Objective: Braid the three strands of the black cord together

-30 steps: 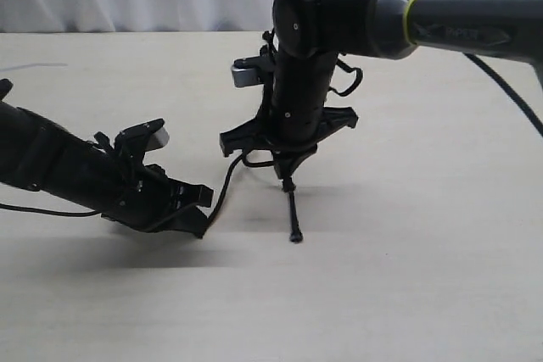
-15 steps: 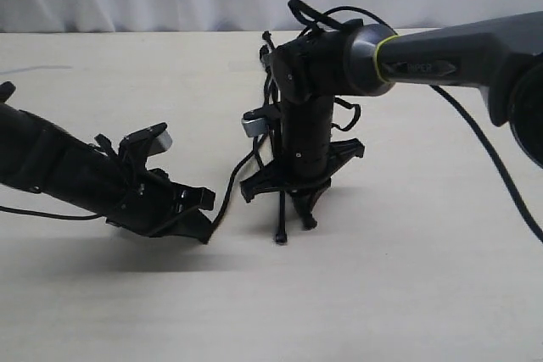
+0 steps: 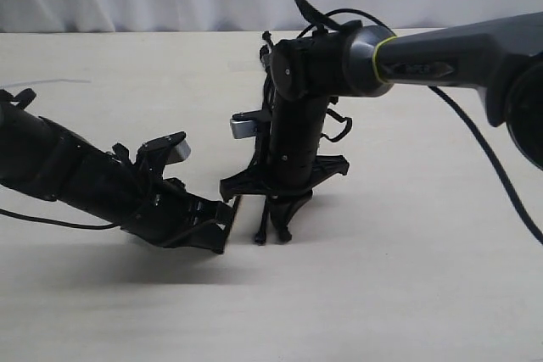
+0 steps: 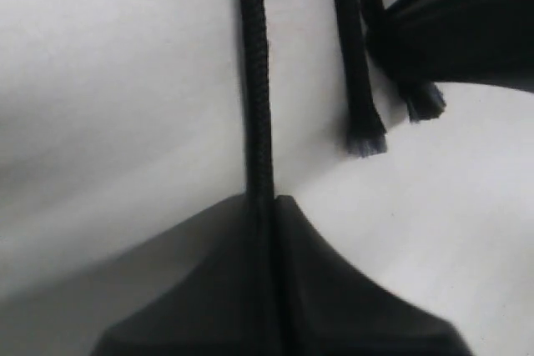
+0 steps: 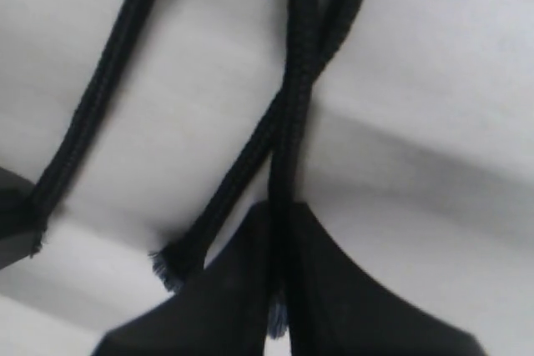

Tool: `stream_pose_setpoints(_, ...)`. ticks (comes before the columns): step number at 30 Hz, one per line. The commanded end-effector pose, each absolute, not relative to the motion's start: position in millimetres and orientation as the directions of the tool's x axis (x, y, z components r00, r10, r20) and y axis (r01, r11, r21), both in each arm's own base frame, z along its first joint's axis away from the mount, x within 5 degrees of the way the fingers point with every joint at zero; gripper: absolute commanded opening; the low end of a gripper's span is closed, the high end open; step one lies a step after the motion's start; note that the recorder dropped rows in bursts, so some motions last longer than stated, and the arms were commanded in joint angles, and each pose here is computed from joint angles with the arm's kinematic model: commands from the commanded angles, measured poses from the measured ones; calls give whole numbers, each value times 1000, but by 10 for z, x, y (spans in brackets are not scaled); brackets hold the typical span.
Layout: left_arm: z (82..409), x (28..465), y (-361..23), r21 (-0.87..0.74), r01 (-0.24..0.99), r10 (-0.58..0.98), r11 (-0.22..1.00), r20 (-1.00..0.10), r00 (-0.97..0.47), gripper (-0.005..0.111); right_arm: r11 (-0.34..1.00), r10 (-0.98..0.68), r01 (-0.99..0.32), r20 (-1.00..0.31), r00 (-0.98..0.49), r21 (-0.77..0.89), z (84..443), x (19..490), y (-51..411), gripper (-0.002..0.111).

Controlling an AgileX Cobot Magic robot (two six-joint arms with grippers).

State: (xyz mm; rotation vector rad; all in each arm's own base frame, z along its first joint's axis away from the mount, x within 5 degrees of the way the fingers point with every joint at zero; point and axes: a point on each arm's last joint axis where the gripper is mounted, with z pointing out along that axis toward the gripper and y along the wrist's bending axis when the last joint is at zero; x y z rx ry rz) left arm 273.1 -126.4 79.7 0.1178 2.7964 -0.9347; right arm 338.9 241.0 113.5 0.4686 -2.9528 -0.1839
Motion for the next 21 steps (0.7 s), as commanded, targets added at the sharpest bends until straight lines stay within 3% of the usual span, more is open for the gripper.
stream_pose_setpoints(1, 680, 2674, -1239, -534, 147, 52, 833, -190, -980, 0, 946, -307, -282, 157, -939, 161, 1001, 3374, 2416, 5)
stream_pose_setpoints(11, 684, 2670, -1244, -540, 148, 54, 828, -187, -981, 0, 949, -298, -276, 144, -944, 155, 1029, 3403, 2426, 36)
stream_pose_setpoints(21, 847, 2688, -1260, -553, 181, 55, 813, -236, -970, 0, 960, -224, -210, 55, -973, 186, 1480, 3628, 2162, 38)
